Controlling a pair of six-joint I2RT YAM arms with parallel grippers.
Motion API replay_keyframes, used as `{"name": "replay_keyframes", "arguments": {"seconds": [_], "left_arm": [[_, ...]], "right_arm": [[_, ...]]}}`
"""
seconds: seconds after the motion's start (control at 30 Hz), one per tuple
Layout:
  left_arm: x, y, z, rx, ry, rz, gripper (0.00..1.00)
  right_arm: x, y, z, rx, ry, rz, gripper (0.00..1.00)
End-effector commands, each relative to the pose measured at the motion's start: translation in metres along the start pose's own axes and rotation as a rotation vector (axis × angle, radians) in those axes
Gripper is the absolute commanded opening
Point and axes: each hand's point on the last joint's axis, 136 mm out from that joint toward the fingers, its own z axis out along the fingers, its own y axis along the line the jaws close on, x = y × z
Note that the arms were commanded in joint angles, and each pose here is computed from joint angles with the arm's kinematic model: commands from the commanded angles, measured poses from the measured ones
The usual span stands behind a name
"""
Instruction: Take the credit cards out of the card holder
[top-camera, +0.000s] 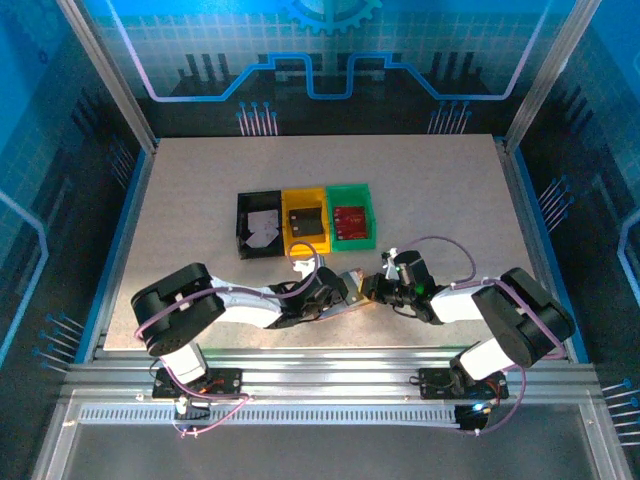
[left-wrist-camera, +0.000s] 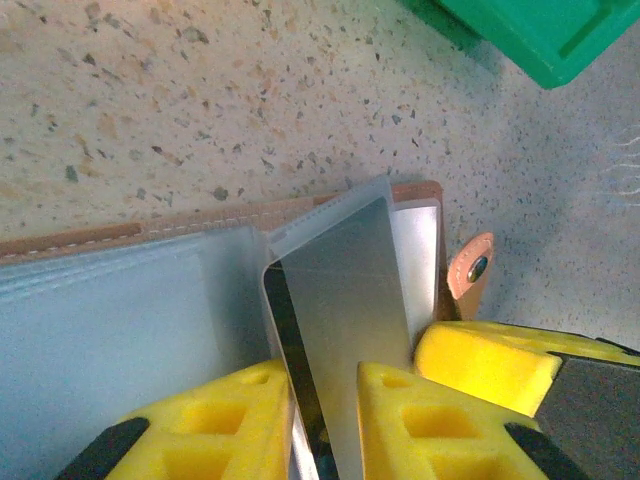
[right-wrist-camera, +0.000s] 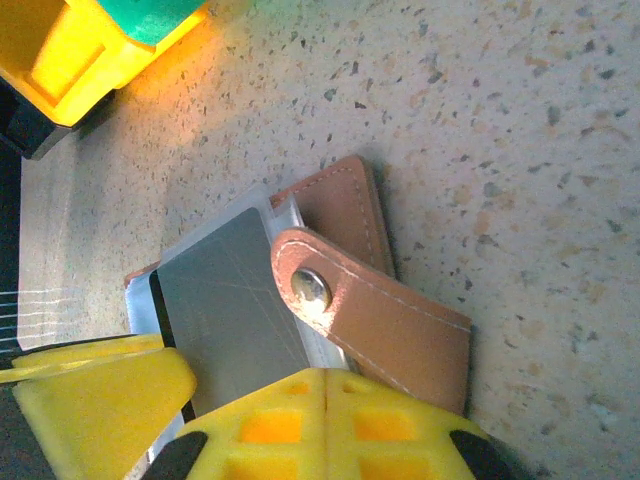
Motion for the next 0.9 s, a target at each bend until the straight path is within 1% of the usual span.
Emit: {"name": "replay_keyframes", "arguments": {"seconds": [0.0,0.2,0.3,0.43,0.53,0.63,0.87], "left_arm": [[-0.004,-0.01,-0.007,0.06,-0.03,-0.012,0.23],[-0.006,-0.011,-0.01,0.072,-0.045,-0.014,0.18],[-0.007,-0.011,-0.011,0.077,-0.055,-0.017,0.14],[-0.007,-0.009,-0.012,0.079,-0.061,-0.021,0.13],[-0.009,-0.008,-0.013,0.077,-0.07,-0.024,0.09],[-0.01,-0.007,-0.015,0.076,-0.077,-0.024,0.01],[-0.013,-0.006,-0.02,0.062,-0.088,-0.024,0.0]], "right_arm": [[0.032,-0.03,0.002,0.105,0.095,0.046,0.0],[0.033,-0.03,0.002,0.105,0.096,0.046,0.0],[0.033,-0.03,0.002,0.107,0.096,0.047,0.0],[0.033,-0.03,0.002,0.107,0.094,0.047,0.0],[0.033,-0.03,0.002,0.107,0.093,0.049,0.0],[0.033,-0.03,0.002,0.108,0.092,0.051,0.0],[0.033,-0.032,0.0,0.122,0.087,0.05,0.0]]}}
